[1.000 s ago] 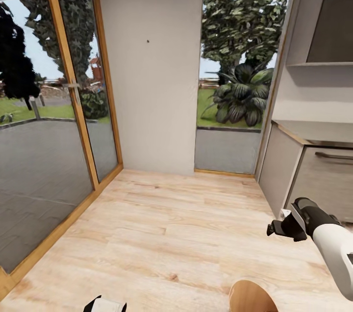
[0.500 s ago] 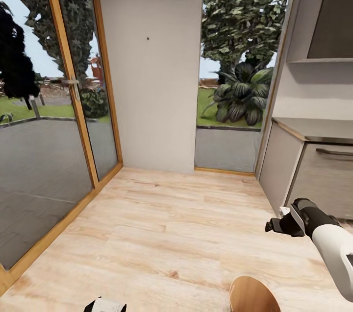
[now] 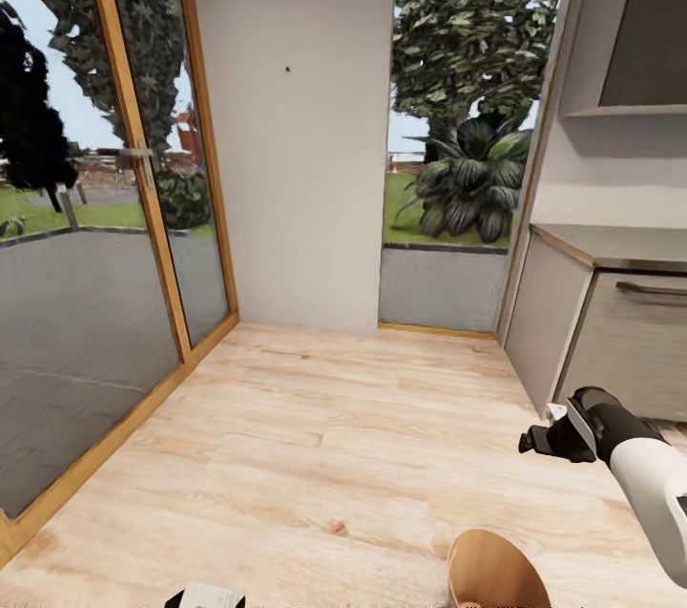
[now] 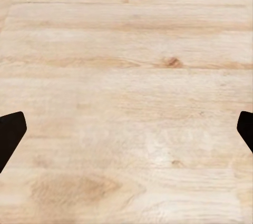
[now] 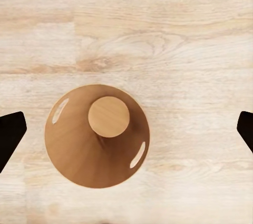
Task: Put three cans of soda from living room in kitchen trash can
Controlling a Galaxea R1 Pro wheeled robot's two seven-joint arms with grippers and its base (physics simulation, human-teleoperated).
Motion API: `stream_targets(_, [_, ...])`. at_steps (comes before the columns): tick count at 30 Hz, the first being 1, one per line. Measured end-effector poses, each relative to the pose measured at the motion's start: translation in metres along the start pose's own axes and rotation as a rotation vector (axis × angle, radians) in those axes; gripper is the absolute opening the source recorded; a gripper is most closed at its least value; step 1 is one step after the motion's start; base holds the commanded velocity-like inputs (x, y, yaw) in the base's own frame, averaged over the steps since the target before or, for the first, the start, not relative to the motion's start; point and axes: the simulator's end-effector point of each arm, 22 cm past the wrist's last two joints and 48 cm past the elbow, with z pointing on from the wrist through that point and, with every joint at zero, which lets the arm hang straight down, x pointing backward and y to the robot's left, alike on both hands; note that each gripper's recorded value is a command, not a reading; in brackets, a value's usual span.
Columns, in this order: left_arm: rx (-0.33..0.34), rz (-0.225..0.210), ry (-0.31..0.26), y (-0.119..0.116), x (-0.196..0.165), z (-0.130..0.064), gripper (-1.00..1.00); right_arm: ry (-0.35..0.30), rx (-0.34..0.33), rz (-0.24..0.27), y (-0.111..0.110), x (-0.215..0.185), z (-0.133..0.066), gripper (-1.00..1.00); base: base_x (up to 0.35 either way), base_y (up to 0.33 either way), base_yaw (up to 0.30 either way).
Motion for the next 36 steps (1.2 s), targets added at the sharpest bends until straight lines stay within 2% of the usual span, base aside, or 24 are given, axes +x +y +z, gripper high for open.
stream_targets(12, [-0.001,0.001,-0.005,0.001,0.021,0.012,1.00,0.005,0.021,-0.029,-0.003,0.014,0.022,1.00,0.000,0.000,0.000])
stream_targets(36, [0.001,0.004,-0.006,-0.001,0.068,0.035,1.00,0.005,0.019,-0.038,-0.001,0.043,0.067,1.00,0.000,0.000,0.000])
